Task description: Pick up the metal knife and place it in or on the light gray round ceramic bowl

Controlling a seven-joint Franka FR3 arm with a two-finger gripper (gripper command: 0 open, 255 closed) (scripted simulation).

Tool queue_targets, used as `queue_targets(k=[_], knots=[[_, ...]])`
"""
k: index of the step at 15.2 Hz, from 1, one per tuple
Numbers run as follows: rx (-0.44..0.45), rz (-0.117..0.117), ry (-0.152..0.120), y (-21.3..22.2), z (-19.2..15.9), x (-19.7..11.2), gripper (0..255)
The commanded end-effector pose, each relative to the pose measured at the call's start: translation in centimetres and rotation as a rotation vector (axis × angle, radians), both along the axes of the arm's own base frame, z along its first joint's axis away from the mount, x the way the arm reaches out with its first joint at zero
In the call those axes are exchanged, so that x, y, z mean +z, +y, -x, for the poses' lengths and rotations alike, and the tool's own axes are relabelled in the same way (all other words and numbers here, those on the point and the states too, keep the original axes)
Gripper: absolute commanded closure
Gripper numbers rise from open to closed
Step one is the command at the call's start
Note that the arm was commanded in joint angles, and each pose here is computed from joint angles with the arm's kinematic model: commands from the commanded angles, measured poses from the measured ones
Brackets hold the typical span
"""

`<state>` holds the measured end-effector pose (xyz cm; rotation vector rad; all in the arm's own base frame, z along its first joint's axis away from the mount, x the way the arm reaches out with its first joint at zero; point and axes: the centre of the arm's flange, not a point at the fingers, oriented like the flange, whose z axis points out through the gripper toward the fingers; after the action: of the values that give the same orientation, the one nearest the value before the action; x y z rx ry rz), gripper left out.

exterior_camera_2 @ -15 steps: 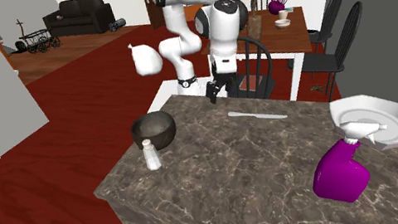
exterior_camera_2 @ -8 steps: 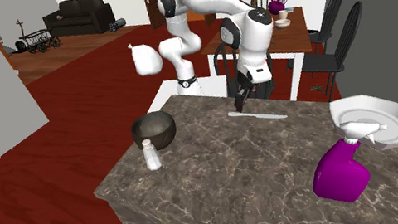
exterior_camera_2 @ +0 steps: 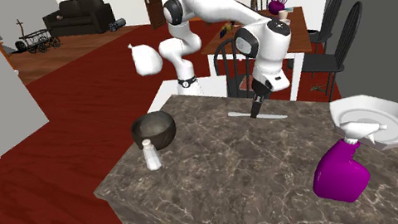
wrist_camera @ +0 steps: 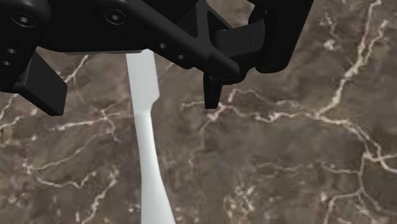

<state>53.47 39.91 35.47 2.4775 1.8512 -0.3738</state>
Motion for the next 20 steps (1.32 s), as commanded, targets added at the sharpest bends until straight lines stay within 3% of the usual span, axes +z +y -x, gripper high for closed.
queue_targets(k=[1,3,11,12,20], knots=[[0.001,0.0,0.0,-0.1,0.1,-1.0,0],[0.001,0.0,0.0,-0.3,0.4,-2.4,0],[0.001,0.0,0.0,-0.3,0.4,-2.3,0],[0.001,0.0,0.0,-0.3,0.4,-2.3,255],[0.001,0.0,0.0,-0.3,0.8,-2.6,255]])
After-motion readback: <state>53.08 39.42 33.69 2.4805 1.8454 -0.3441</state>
